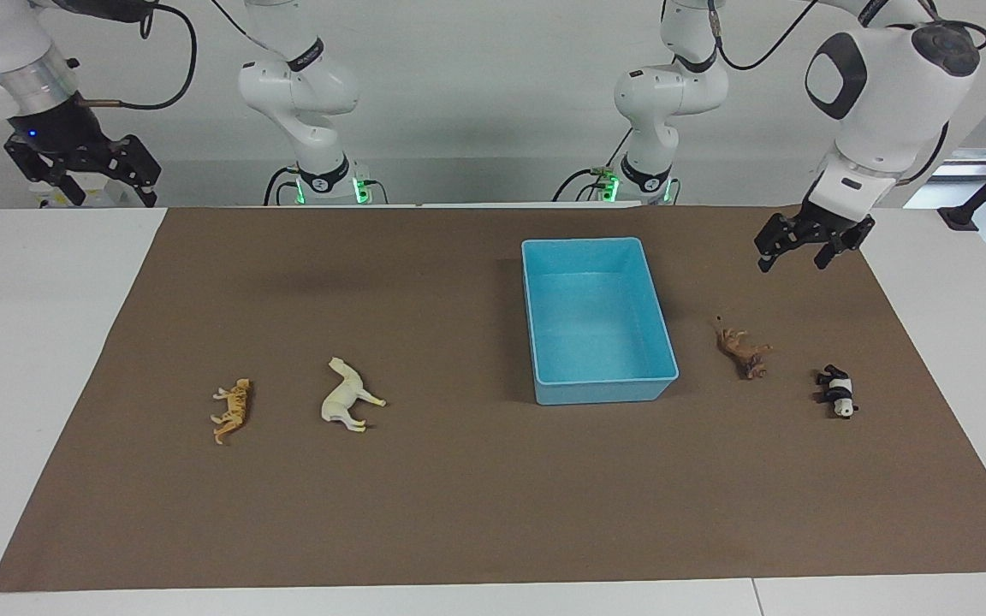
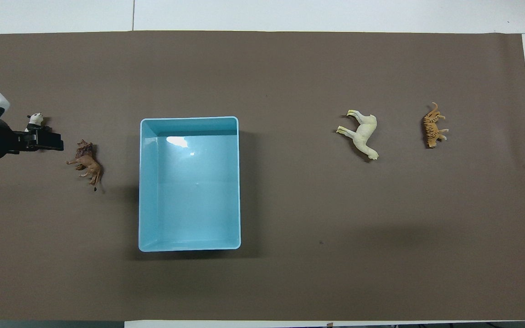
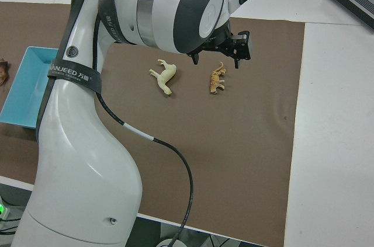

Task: Put all toys into storage box
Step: 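Grasp the deer with the left gripper while the right gripper reaches the tiger, then carry the deer with the left gripper while the right gripper grasps the tiger, then release the deer with the left gripper while the right gripper lifts the tiger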

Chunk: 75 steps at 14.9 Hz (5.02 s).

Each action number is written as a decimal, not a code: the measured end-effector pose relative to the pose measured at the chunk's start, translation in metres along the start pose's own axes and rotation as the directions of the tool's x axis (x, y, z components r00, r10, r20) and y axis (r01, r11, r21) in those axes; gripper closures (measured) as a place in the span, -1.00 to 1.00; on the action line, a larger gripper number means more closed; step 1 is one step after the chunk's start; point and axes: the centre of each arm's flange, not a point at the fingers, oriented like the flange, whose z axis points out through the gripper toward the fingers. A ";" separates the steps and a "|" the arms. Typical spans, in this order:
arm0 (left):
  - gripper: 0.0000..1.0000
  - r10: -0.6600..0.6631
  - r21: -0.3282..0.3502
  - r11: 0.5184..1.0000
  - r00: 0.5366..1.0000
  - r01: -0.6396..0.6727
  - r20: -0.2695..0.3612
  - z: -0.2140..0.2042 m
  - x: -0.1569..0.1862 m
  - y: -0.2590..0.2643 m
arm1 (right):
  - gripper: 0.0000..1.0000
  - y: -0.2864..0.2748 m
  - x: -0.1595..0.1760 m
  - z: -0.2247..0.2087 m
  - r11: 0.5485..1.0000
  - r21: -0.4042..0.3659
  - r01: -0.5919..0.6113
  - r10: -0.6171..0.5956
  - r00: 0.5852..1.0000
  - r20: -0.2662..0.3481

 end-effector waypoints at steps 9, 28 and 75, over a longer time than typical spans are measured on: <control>-1.00 -0.184 -0.003 0.983 0.983 0.184 0.003 0.139 0.006 -0.054 | -1.00 -0.005 0.017 0.088 1.000 -0.003 0.007 -0.007 0.999 -0.037; -1.00 -0.193 -0.010 0.981 0.981 0.193 0.018 0.187 0.011 -0.026 | -1.00 -0.062 0.123 0.339 0.987 -0.017 0.158 -0.159 0.979 -0.128; -0.37 -0.453 -0.004 0.891 0.890 0.454 0.043 0.011 0.006 0.240 | 0.34 -0.112 0.093 0.102 0.997 0.074 0.011 -0.014 0.999 0.046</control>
